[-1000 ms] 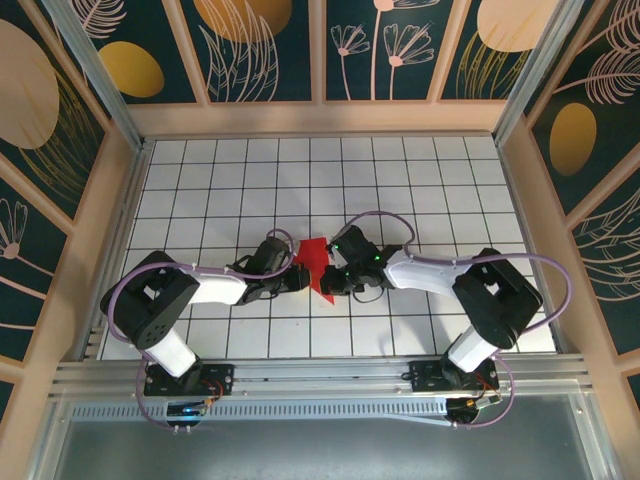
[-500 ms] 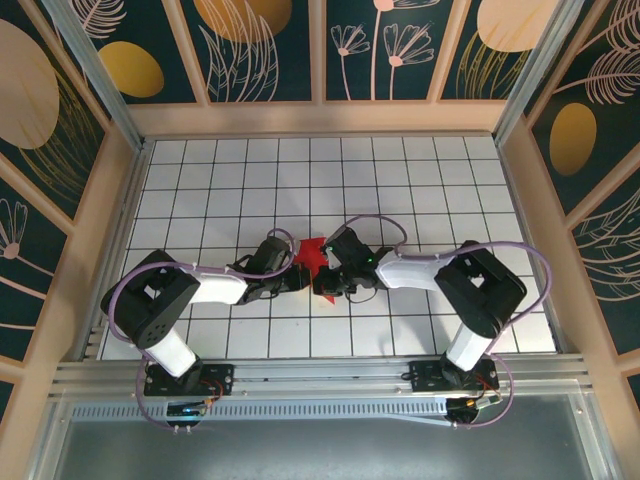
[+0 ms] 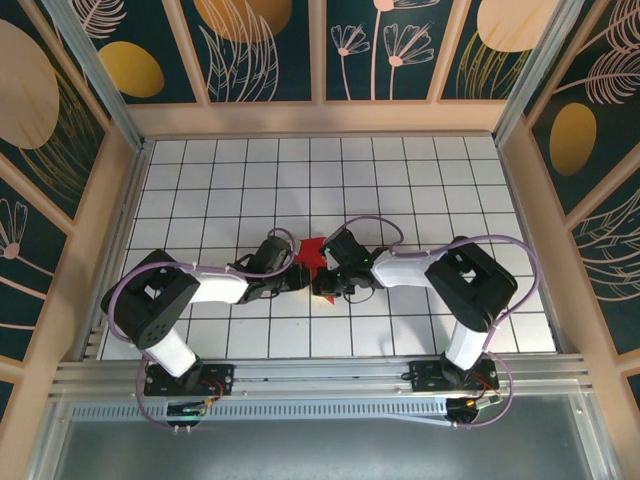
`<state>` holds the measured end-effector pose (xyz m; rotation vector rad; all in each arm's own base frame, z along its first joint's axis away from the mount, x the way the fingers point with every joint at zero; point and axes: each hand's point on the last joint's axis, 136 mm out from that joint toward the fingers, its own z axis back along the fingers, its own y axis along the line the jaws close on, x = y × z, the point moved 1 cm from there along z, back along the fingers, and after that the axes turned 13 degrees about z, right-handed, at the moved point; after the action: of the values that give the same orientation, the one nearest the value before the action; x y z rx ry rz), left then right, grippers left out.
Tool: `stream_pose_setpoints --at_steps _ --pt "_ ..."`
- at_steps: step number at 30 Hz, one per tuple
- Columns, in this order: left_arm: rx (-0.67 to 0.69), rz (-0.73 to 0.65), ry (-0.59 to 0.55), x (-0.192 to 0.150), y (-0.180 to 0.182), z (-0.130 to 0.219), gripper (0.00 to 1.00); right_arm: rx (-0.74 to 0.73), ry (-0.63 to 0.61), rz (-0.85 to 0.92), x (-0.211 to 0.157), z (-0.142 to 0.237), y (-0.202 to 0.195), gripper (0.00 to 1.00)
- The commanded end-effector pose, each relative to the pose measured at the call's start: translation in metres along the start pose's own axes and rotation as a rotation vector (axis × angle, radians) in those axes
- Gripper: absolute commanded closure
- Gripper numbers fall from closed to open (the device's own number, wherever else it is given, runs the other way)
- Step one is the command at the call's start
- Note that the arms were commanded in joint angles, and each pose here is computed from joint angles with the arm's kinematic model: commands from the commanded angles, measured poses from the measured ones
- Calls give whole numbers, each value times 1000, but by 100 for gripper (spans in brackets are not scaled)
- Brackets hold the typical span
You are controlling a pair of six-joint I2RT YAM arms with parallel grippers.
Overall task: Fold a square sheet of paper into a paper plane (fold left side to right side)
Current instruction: Third fold the triangle at the center of the table, then move the paper to the center of the table.
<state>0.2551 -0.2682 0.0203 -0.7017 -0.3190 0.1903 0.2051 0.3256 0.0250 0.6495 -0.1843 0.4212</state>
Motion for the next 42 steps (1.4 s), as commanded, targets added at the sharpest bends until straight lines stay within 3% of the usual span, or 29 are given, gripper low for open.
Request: stream_pose_setpoints --at_steps 1,8,13,21,29,37,42 --pt "149 10 3 -5 36 -4 100 -67 59 -37 -25 7 -14 100" --pt "144 12 -2 -3 33 -4 100 -114 118 -75 -63 26 -29 100" --pt "117 28 -5 1 23 -5 100 -140 112 -67 -68 41 -31 100" --pt "105 12 -26 18 7 -20 100 -118 -117 -9 -9 89 -30 100" --pt "85 -26 -21 35 -16 -40 100 -59 -332 -42 26 126 -65 81" --pt "41 -60 -34 54 -44 -47 100 -31 -408 14 45 126 -76 72" --pt "-23 -68 -92 71 -73 -21 77 -37 -412 89 60 118 -79 64"
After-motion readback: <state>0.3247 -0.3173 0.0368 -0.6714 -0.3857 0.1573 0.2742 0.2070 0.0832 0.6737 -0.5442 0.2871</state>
